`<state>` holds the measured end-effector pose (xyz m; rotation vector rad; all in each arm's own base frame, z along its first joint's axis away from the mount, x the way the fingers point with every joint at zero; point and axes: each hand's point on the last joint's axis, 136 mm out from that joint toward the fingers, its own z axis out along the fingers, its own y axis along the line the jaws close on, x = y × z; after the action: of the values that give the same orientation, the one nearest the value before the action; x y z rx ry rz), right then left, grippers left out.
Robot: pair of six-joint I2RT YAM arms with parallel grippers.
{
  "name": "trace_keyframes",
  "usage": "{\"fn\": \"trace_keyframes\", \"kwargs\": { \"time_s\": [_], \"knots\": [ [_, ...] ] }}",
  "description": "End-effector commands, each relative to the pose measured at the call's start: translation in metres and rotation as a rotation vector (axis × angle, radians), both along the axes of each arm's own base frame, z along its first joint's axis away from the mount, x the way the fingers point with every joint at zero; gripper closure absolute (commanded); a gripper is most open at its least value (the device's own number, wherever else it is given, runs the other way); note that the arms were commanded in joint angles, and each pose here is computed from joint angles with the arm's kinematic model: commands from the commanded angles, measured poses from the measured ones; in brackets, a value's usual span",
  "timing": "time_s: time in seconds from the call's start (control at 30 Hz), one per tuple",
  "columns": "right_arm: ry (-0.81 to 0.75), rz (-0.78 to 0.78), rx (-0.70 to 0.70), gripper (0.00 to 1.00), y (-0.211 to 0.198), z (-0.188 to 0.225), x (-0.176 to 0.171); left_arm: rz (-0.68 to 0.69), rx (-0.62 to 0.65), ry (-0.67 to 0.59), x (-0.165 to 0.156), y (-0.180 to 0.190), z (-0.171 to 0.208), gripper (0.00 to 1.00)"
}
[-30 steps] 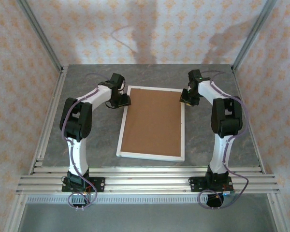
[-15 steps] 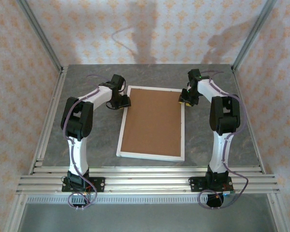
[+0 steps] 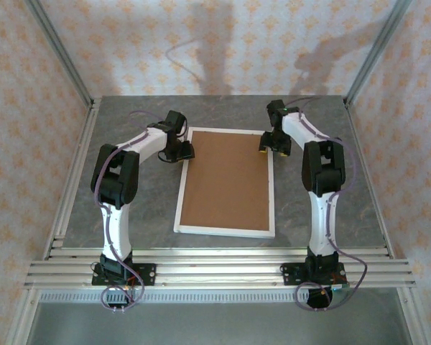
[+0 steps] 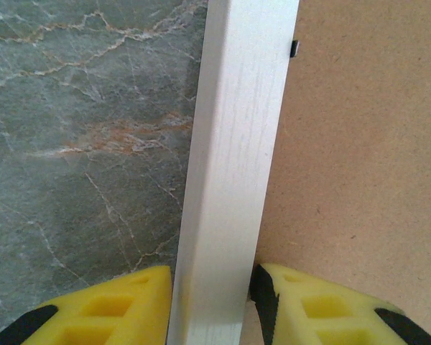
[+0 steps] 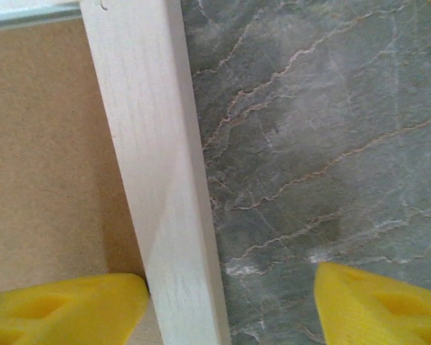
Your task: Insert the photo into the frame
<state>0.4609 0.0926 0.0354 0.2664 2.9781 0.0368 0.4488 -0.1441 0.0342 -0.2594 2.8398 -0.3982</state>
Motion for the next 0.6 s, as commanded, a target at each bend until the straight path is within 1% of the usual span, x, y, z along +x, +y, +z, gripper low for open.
{"fn": "trace_keyframes", "kwargs": {
  "time_s": [0.0, 0.03, 0.13, 0.2, 0.27, 0.3, 0.43, 0.57],
  "knots": [
    [0.156, 0.052, -0.059, 0.23, 0.006, -0.043, -0.028, -0.037, 0.031, 0.103, -0.020, -0.007, -0.033, 0.61],
    [0.162, 0.057, -0.059, 0.20, 0.007, -0.043, -0.028, -0.038, 0.031, 0.104, -0.020, -0.007, -0.034, 0.62],
    [0.166, 0.065, -0.053, 0.19, 0.008, -0.043, -0.027, -0.036, 0.026, 0.104, -0.019, -0.009, -0.034, 0.62],
    [0.152, 0.068, 0.014, 0.19, 0.017, -0.039, -0.026, -0.031, 0.020, 0.099, -0.018, -0.010, -0.032, 0.62],
    [0.112, 0.074, 0.111, 0.19, 0.033, -0.026, -0.019, -0.028, 0.022, 0.094, -0.017, -0.009, -0.030, 0.62],
    [0.093, 0.073, 0.129, 0.19, 0.036, -0.019, -0.015, -0.029, 0.025, 0.092, -0.017, -0.008, -0.029, 0.62],
    [0.002, 0.073, 0.170, 0.19, 0.039, 0.015, 0.000, -0.022, 0.046, 0.089, -0.017, -0.004, -0.026, 0.62],
    [-0.075, 0.038, 0.144, 0.19, 0.019, 0.049, 0.005, -0.010, 0.054, 0.083, -0.015, 0.000, -0.024, 0.62]
  ]
}}
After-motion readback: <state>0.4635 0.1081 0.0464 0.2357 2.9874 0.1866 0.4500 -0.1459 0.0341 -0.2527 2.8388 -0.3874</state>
